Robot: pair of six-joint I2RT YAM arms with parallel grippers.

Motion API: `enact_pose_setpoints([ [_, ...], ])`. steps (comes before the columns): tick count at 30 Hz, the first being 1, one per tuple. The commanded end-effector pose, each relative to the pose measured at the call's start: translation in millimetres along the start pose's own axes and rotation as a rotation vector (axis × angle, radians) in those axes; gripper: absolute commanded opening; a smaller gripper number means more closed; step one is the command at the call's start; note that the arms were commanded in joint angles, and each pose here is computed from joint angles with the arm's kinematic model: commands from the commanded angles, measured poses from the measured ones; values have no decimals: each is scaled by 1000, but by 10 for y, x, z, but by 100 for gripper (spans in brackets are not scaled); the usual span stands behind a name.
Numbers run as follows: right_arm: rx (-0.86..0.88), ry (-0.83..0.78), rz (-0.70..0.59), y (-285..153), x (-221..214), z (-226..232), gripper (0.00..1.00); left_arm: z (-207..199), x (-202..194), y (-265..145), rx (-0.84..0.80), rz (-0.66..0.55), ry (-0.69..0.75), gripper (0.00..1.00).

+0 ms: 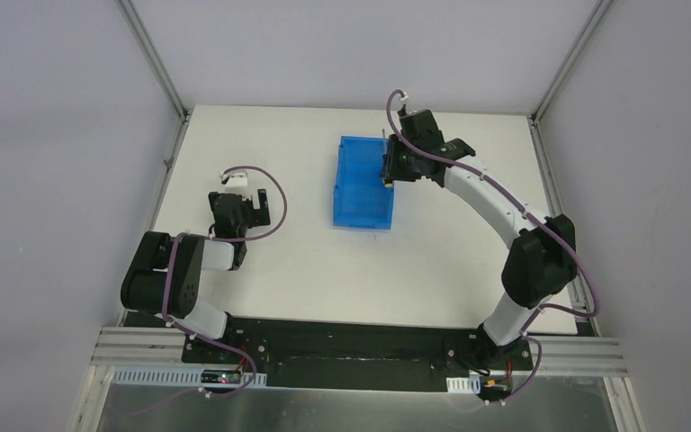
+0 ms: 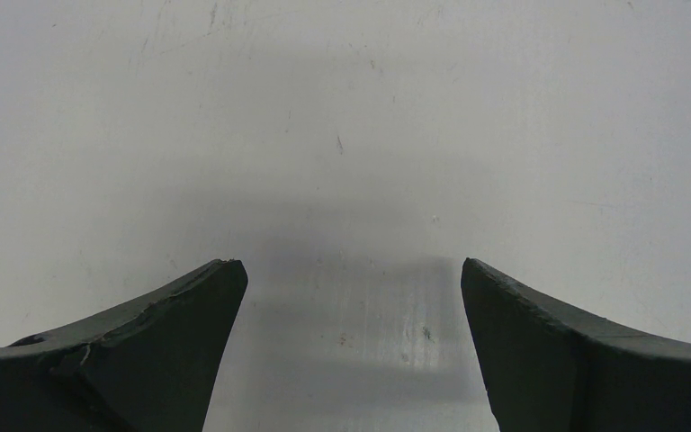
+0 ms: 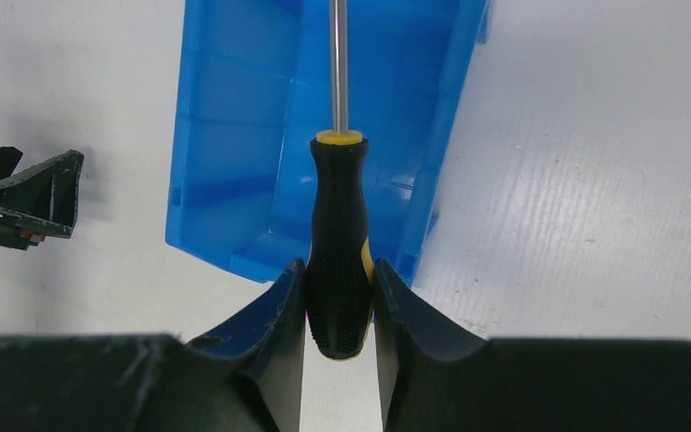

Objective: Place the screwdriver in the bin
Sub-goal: Place the screwdriver in the bin.

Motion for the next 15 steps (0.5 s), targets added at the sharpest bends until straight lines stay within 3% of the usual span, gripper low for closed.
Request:
enact_pose_setpoints([
  [1, 7, 29, -109, 19, 349, 178, 12, -37, 131, -4, -23, -41, -16, 99],
  [15, -55, 35, -108, 390, 284, 506, 12, -38, 129, -5, -24, -40, -16, 99],
])
Point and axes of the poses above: each gripper's point midway between its finger pads, its own y axis out along the fingers, its own z axis along the line the jaws close on, x = y × z, the point moved 1 cm from there along -y, back along the fingers, and after that the axes turned 15 degrees about -y, right-handed, at the moved point
